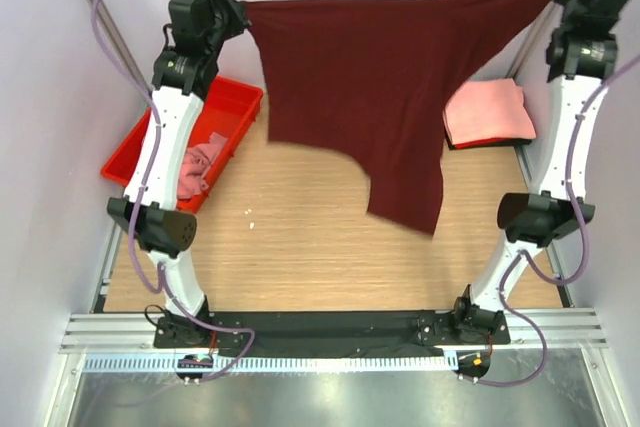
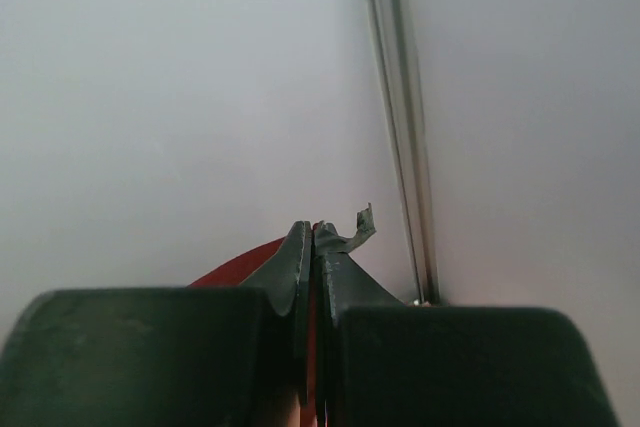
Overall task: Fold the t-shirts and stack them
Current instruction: Fold the tshirt
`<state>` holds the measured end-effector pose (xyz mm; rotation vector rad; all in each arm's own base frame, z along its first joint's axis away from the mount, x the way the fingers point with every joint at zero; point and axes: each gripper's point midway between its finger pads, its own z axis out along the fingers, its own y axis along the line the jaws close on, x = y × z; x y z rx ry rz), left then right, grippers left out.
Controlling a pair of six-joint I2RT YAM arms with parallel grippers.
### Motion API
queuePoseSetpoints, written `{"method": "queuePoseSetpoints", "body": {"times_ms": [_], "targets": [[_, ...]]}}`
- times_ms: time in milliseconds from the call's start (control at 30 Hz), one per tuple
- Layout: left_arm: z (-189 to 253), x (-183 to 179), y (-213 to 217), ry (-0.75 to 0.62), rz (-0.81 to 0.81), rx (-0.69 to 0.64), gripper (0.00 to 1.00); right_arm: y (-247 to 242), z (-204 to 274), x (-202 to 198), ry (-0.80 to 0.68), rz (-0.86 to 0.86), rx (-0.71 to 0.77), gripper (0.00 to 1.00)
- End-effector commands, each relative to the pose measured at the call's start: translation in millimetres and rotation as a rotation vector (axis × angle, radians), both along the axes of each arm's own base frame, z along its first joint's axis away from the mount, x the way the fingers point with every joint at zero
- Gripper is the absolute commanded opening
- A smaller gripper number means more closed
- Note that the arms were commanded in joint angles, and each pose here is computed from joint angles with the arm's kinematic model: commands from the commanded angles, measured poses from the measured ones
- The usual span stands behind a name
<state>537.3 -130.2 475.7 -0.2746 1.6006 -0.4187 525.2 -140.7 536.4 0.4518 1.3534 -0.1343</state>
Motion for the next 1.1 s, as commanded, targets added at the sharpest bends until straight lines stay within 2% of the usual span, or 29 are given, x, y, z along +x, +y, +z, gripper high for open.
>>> {"method": "queuePoseSetpoints", "body": {"times_ms": [0, 33, 67, 100, 133, 167, 200, 233, 267, 300, 333, 367, 400, 467, 533, 567, 600, 767, 900, 1000, 1033, 1067], "targets": [[95.0, -57.2, 26.5, -0.254, 0.068, -0.069, 0.0, 7.2, 159.5, -126.5, -0.427, -0.002, -0.094, 0.01], [69.7, -54.4, 23.7, -0.205, 0.063, -0.061, 0.0, 11.9, 168.6, -149.8, -0.442, 0.001, -0.111, 0.01], [92.7, -83.3, 24.0, -0.259, 0.046, -0.082, 0.0, 9.2, 171.6, -162.0, -0.438, -0.006, -0.134, 0.01], [97.7, -93.7, 22.6, -0.277, 0.038, -0.077, 0.0, 10.8, 176.2, -175.6, -0.441, -0.016, -0.147, 0.01], [86.9, -99.0, 18.7, -0.255, 0.028, -0.06, 0.0, 14.6, 179.8, -193.9, -0.43, -0.029, -0.162, 0.01], [91.3, -115.6, 5.5, -0.267, -0.002, -0.038, 0.0, 15.6, 181.0, -205.9, -0.419, -0.047, -0.177, 0.01], [104.5, -141.1, 12.4, -0.301, 0.039, -0.019, 0.0, 17.9, 180.8, -216.1, -0.403, -0.058, -0.203, 0.01], [94.0, -150.4, 9.1, -0.289, 0.054, 0.066, 0.0, 25.0, 178.5, -234.6, -0.391, -0.059, -0.21, 0.01], [93.6, -165.8, -5.9, -0.293, 0.024, 0.07, 0.0, 26.5, 175.6, -242.8, -0.384, -0.067, -0.213, 0.01], [104.2, -186.9, 1.3, -0.321, 0.021, 0.052, 0.0, 21.9, 160.7, -240.3, -0.343, -0.086, -0.201, 0.01], [104.2, -195.4, 0.1, -0.325, 0.005, 0.035, 0.0, 30.6, 167.6, -272.3, -0.372, -0.104, -0.21, 0.01], [92.0, -198.7, -4.8, -0.303, -0.015, 0.042, 0.0, 30.4, 165.0, -282.9, -0.37, -0.125, -0.21, 0.01], [98.5, -215.5, 4.0, -0.32, -0.015, 0.028, 0.0, 25.4, 157.2, -292.4, -0.35, -0.17, -0.213, 0.01], [80.8, -225.6, 3.3, -0.274, -0.038, 0.037, 0.0, 34.0, 166.2, -337.7, -0.394, -0.221, -0.248, 0.01], [77.1, -247.4, 8.8, -0.283, -0.07, 0.013, 0.0, 31.0, 161.1, -361.4, -0.376, -0.295, -0.278, 0.01], [71.7, -252.2, 6.8, -0.276, -0.09, -0.01, 0.0, 36.5, 163.3, -387.4, -0.398, -0.319, -0.293, 0.01], [54.2, -250.5, 1.4, -0.247, -0.112, 0.002, 0.0, 35.6, 160.5, -396.1, -0.389, -0.342, -0.306, 0.01], [37.4, -261.4, -8.8, -0.222, -0.194, 0.006, 0.0, 27.1, 140.3, -405.1, -0.248, -0.397, -0.338, 0.01], [32.0, -247.6, -7.8, -0.202, -0.152, 0.049, 0.0, 29.2, 144.4, -379.9, -0.204, -0.359, -0.384, 0.01], [12.6, -212.2, -8.3, -0.144, -0.055, 0.122, 0.0, 28.2, 131.6, -309.8, -0.118, -0.299, -0.424, 0.01], [4.8, -201.5, -9.4, -0.128, -0.039, 0.163, 0.0, 23.8, 113.5, -261.6, -0.043, -0.273, -0.428, 0.01], [-10.1, -179.0, -18.9, -0.084, -0.029, 0.199, 0.0, 24.0, 105.5, -237.7, -0.019, -0.247, -0.43, 0.01]]}}
